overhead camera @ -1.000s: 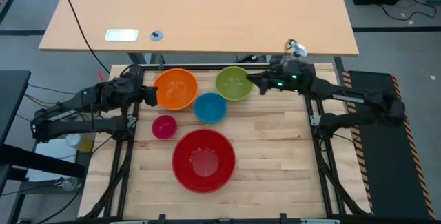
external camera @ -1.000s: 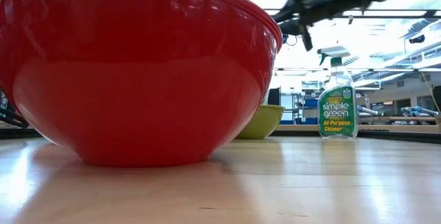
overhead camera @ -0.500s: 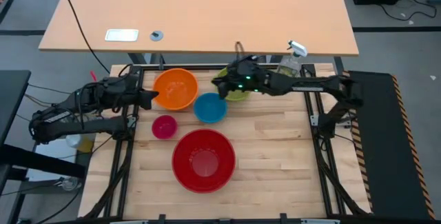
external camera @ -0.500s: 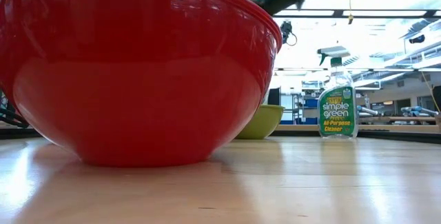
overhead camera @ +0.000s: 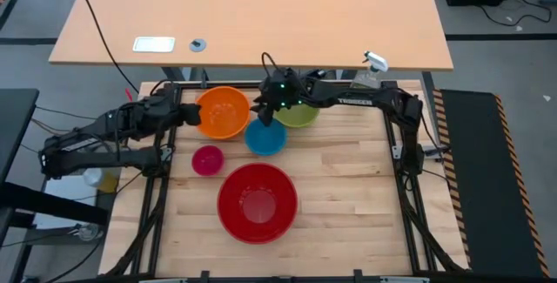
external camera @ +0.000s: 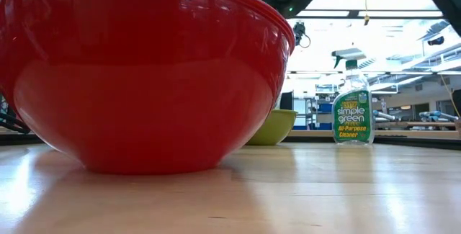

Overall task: Nest bowls inside each other
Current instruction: Stack the orange bowl on top of the red bowl

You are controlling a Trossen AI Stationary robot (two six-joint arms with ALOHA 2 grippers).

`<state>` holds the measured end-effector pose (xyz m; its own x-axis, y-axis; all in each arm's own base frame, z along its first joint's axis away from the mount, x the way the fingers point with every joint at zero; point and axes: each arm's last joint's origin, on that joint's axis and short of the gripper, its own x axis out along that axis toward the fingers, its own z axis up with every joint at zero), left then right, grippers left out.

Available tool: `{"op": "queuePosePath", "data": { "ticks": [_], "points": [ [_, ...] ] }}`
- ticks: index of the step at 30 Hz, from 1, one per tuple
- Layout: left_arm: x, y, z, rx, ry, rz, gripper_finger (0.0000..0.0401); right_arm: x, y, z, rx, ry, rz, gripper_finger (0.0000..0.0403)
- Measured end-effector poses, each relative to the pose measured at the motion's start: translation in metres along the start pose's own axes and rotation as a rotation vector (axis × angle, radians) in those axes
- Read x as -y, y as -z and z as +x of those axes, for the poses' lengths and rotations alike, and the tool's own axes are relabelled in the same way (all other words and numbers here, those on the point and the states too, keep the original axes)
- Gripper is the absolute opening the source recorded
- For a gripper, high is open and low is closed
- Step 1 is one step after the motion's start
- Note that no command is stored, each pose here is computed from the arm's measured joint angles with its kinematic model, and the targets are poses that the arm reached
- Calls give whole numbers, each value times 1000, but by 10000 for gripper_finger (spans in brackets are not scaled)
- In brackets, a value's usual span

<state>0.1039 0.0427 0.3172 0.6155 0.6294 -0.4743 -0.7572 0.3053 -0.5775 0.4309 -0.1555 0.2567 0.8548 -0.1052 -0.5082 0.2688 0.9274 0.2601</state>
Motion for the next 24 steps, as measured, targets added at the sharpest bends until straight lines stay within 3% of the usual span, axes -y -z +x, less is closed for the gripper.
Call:
{"op": "queuePosePath", "data": {
  "ticks": [5, 9, 24],
  "points": [
    [3, 2, 8, -10, -36, 18, 21, 15, 14, 20, -76, 24, 76, 295],
    [4, 3, 11, -14, -48, 28, 21, 20, 21, 32, -114, 37, 88, 324],
    [3, 4, 10, -39, -37, 98, 21, 27, 8, 73, -145, 124, 124, 270]
  ]
}}
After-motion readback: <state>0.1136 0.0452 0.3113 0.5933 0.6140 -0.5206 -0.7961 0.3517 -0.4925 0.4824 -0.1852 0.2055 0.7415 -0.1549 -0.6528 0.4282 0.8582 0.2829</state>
